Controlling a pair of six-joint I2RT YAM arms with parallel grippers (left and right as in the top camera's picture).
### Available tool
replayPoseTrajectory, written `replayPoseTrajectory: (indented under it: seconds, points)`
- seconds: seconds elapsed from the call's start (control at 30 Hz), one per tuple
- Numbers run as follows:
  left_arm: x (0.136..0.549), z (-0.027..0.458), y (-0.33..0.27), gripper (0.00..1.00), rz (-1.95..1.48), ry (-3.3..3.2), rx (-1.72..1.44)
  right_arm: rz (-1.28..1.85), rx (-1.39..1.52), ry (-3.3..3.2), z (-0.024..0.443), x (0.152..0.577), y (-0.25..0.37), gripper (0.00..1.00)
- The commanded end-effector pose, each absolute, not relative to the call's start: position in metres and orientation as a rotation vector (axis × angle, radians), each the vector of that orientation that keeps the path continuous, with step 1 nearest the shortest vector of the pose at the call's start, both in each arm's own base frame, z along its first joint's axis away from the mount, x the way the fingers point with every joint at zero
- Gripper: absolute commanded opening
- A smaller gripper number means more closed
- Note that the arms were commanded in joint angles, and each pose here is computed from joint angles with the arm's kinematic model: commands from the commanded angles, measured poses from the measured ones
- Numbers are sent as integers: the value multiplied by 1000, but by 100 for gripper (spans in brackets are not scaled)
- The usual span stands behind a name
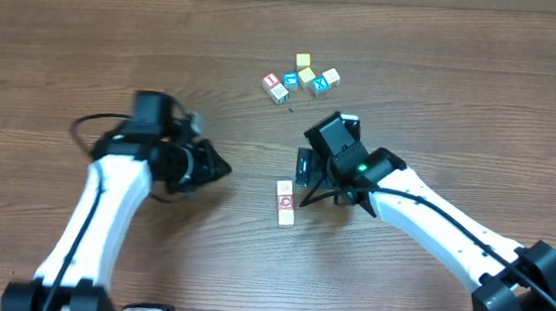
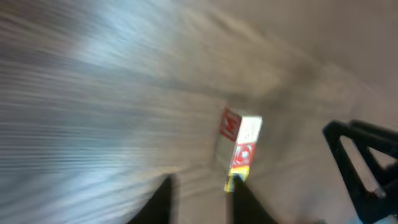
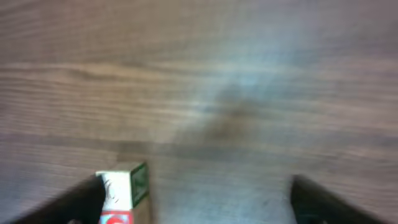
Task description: Flip 3 blocks
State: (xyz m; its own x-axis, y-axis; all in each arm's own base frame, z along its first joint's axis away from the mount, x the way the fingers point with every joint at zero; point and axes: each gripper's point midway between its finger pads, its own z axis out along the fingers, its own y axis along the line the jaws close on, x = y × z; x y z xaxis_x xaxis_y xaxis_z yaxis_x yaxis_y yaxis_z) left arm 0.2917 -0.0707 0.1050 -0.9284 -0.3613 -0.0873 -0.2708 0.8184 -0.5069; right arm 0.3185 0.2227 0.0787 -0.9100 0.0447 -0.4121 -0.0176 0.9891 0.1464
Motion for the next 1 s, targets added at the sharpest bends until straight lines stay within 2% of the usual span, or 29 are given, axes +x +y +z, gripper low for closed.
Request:
replayPoseTrajectory:
  seconds: [0.0, 0.07, 0.1, 0.83, 0.97]
  points:
    - [291, 110, -45, 59, -608, 2799, -543, 138, 36, 2635, 95, 332, 209, 100]
    - [288, 108, -43, 98, -606, 2813, -559, 138, 36, 2635, 95, 332, 209, 100]
    - [288, 108, -43, 100, -606, 2813, -560, 138, 36, 2635, 95, 332, 209, 100]
    - [293, 110, -43, 100, -608, 2793, -559, 134, 36, 2639, 93, 331, 209, 100]
    - [293, 110, -43, 100, -608, 2792, -559, 159, 38, 2605, 109, 329, 206, 100]
